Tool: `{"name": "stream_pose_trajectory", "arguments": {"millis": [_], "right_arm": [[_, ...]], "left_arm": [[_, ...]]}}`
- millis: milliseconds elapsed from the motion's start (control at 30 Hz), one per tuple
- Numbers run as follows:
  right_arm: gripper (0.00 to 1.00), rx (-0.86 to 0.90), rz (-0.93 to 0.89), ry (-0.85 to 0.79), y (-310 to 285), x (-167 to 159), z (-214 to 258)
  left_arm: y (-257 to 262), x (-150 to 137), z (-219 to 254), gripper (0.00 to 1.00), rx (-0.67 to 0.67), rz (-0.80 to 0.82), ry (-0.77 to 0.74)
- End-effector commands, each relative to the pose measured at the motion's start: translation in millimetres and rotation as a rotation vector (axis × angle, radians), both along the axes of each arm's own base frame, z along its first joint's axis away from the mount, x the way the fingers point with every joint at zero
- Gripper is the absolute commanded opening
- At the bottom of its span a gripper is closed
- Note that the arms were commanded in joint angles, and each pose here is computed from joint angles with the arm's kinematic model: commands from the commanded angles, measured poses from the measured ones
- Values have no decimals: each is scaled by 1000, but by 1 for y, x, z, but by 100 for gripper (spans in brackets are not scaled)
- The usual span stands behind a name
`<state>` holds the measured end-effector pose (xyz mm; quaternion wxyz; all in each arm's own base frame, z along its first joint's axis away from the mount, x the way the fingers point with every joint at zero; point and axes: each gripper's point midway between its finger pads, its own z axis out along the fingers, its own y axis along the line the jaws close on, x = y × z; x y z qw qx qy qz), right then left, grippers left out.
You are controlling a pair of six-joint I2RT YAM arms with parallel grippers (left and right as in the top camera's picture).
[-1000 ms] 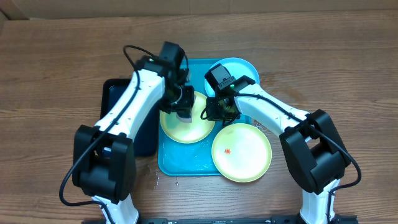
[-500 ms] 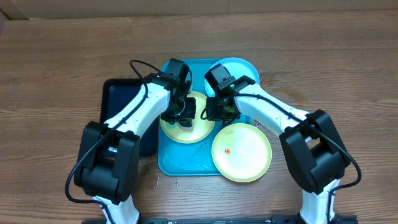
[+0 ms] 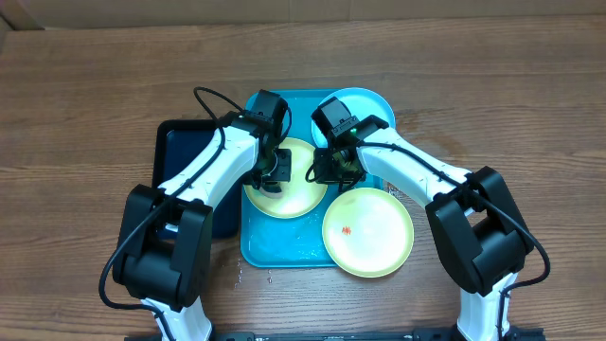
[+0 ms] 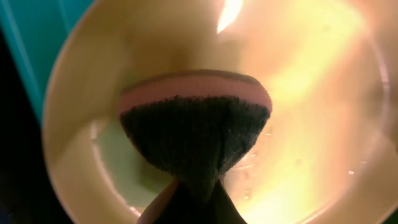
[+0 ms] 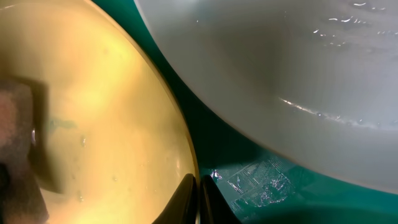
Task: Clean dirty plates on tray and stack at the side
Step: 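Keep scrubbing the plate surface with the sponge, moving it around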
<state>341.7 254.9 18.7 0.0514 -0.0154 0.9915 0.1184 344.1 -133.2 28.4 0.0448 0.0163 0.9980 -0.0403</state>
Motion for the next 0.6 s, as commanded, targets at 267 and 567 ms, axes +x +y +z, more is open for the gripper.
{"name": "stream_pose_trajectory", "arguments": {"millis": [267, 567], "right_arm": [[5, 5, 7, 2, 3, -2, -1], [5, 5, 7, 2, 3, -2, -1]], "left_arm": [[16, -4, -9, 4, 92, 50, -4], [12, -19, -49, 4, 84, 53, 125]]}}
